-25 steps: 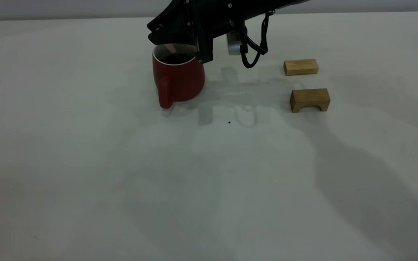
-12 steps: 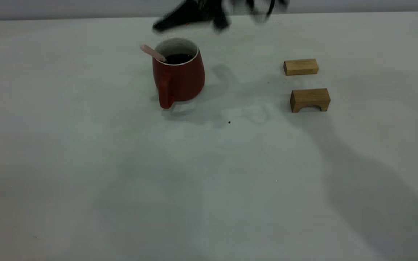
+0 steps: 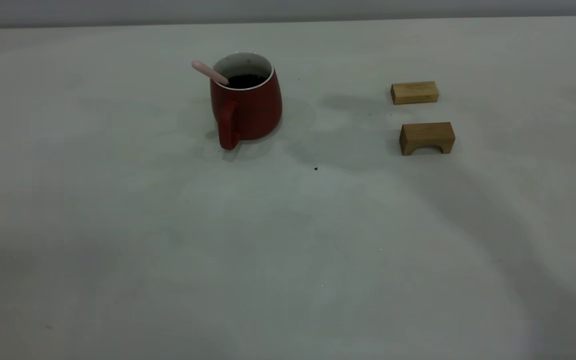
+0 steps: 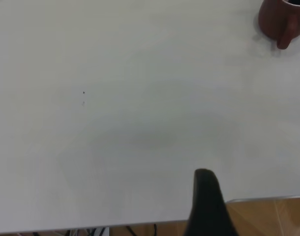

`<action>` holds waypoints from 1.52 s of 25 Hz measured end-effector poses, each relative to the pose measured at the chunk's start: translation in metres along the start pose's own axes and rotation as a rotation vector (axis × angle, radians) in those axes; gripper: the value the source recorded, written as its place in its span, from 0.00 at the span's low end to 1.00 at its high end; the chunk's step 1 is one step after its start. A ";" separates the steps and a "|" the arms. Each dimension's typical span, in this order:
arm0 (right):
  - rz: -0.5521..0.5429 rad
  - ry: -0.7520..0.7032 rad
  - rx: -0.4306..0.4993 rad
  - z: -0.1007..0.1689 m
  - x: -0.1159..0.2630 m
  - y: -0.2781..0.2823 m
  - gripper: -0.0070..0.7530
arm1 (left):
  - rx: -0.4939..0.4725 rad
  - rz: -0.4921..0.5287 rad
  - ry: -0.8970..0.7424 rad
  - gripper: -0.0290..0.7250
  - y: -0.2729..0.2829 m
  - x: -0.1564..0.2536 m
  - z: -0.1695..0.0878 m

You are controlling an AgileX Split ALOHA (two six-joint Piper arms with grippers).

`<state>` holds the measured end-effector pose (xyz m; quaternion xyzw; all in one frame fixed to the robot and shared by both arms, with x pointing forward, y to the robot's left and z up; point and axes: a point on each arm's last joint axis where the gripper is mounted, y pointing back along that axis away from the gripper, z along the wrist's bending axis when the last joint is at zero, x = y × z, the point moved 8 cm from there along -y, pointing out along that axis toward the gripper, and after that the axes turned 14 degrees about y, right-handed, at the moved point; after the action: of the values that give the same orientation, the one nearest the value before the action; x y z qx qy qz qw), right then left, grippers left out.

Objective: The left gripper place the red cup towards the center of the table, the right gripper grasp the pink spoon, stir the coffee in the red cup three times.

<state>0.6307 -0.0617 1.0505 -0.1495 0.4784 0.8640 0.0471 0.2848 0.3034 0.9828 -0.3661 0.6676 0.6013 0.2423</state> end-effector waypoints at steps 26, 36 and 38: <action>-0.140 0.710 0.345 -0.097 0.284 0.149 0.31 | 0.000 0.000 0.000 0.79 0.000 0.000 0.000; -0.465 0.531 0.540 -0.136 0.326 0.155 0.32 | 0.000 0.000 0.000 0.79 0.000 0.000 0.000; -0.493 0.481 0.567 -0.143 0.332 0.152 0.32 | 0.000 0.000 0.000 0.79 0.000 0.000 0.000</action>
<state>0.3110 -0.2840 1.0021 -0.4370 0.6440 0.6021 0.1780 0.2848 0.3034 0.9828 -0.3661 0.6676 0.6013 0.2423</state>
